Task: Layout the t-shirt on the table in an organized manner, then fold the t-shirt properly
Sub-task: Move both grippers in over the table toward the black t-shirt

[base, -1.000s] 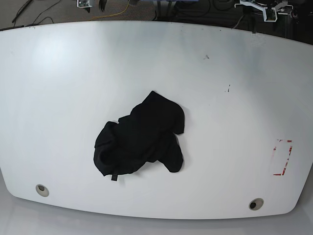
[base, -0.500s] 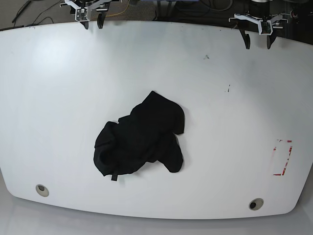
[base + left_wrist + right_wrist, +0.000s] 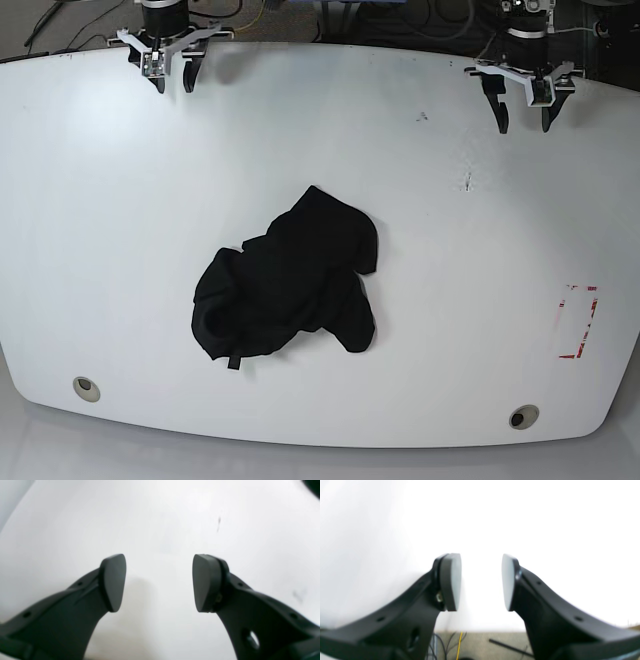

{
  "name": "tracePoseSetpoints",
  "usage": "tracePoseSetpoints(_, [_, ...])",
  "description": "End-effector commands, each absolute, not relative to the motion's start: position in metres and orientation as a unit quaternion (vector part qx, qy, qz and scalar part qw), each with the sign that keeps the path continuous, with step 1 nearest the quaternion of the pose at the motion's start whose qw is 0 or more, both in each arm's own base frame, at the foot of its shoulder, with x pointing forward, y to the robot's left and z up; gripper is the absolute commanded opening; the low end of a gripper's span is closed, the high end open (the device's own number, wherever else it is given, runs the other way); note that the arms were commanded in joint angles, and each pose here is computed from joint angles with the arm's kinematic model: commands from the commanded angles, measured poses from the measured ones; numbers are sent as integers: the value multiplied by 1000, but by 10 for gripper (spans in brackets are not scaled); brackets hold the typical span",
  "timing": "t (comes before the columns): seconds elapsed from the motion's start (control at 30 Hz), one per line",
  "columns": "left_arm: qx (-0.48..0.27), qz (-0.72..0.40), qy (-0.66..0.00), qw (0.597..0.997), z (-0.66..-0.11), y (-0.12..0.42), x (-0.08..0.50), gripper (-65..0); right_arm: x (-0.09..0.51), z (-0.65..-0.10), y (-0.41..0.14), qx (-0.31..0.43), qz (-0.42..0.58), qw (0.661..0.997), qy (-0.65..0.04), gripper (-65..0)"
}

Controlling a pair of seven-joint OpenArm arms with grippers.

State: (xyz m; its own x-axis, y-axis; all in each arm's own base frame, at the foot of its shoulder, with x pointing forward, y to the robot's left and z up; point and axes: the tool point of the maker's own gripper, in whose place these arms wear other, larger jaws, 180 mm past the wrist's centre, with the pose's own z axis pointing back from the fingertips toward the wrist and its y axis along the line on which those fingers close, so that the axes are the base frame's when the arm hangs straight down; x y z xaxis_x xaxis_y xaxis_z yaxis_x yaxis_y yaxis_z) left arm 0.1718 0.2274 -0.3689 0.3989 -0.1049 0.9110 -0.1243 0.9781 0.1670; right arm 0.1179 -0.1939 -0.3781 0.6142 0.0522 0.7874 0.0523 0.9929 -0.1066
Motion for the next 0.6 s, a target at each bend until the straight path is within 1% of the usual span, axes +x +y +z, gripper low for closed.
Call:
tracePoseSetpoints(0.0, [105, 1, -571, 814, -357, 226, 183, -259, 128, -371, -198, -64, 0, 890, -452, -393])
tracePoseSetpoints(0.23, [88, 0, -602, 793, -344, 213, 212, -259, 160, -363, -198, -58, 11, 878, -476, -393])
tracePoseSetpoints(0.57, [61, -6, -635, 770, -329, 191, 242, -259, 202, -353, -198, -56, 4, 868, -493, -393])
